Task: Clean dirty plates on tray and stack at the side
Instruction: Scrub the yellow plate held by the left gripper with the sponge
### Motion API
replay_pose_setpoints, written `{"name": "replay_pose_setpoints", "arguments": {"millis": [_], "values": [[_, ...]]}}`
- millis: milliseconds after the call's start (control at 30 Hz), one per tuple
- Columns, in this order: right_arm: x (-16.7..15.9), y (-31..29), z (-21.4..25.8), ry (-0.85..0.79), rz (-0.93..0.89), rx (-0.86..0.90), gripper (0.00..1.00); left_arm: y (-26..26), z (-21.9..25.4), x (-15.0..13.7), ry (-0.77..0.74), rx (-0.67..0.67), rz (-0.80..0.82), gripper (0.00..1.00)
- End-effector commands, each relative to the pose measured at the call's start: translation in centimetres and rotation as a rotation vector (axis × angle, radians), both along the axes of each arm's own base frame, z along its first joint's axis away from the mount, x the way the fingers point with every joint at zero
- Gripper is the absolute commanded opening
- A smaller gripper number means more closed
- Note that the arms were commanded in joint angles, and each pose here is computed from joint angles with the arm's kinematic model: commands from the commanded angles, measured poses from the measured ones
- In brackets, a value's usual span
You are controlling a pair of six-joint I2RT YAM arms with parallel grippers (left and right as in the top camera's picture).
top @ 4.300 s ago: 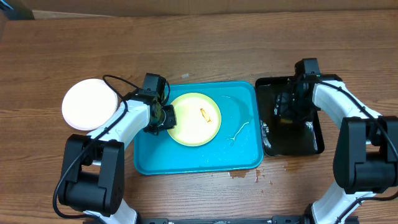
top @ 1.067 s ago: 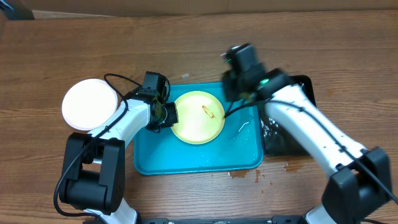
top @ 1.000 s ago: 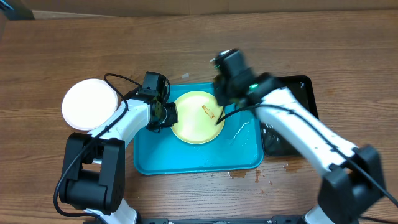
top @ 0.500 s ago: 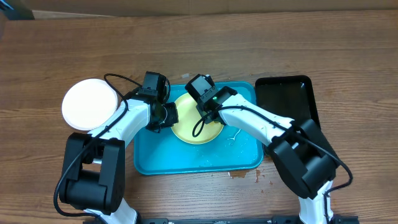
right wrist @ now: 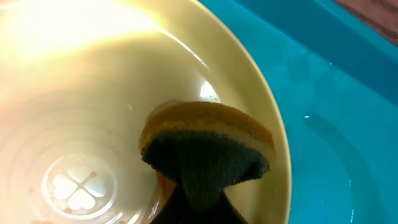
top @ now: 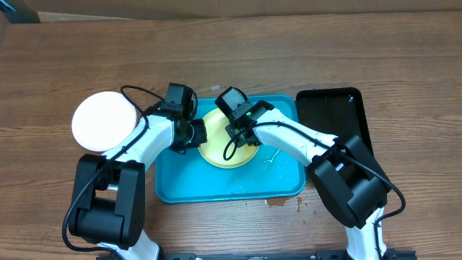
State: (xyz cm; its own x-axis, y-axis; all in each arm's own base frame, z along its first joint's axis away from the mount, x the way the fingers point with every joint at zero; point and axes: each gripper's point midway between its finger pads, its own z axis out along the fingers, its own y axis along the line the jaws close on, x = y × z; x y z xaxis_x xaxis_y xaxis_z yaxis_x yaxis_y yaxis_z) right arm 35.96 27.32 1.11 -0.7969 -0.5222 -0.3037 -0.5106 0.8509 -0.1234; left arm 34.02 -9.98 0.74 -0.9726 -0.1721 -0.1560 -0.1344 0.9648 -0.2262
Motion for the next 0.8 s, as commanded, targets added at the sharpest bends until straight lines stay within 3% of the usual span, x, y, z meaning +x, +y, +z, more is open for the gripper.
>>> {"name": "replay_pose_setpoints", "arguments": {"millis": [0, 300, 767], "values": [[-0.5, 1.5, -0.4, 0.043, 0.026, 0.059, 0.04, -0.1, -0.7, -0.4, 0.018, 0.011, -0.01, 0.04], [0.6, 0.7, -0.5, 0.041, -0.077, 0.096, 0.04, -0.1, -0.7, -0.4, 0.018, 0.011, -0.011, 0.04], [-1.5, 2.3, -0.6, 0.159, -0.056, 0.188, 0.04, -0.1, -0.6, -0.4, 0.018, 0.01, -0.01, 0.04]]}}
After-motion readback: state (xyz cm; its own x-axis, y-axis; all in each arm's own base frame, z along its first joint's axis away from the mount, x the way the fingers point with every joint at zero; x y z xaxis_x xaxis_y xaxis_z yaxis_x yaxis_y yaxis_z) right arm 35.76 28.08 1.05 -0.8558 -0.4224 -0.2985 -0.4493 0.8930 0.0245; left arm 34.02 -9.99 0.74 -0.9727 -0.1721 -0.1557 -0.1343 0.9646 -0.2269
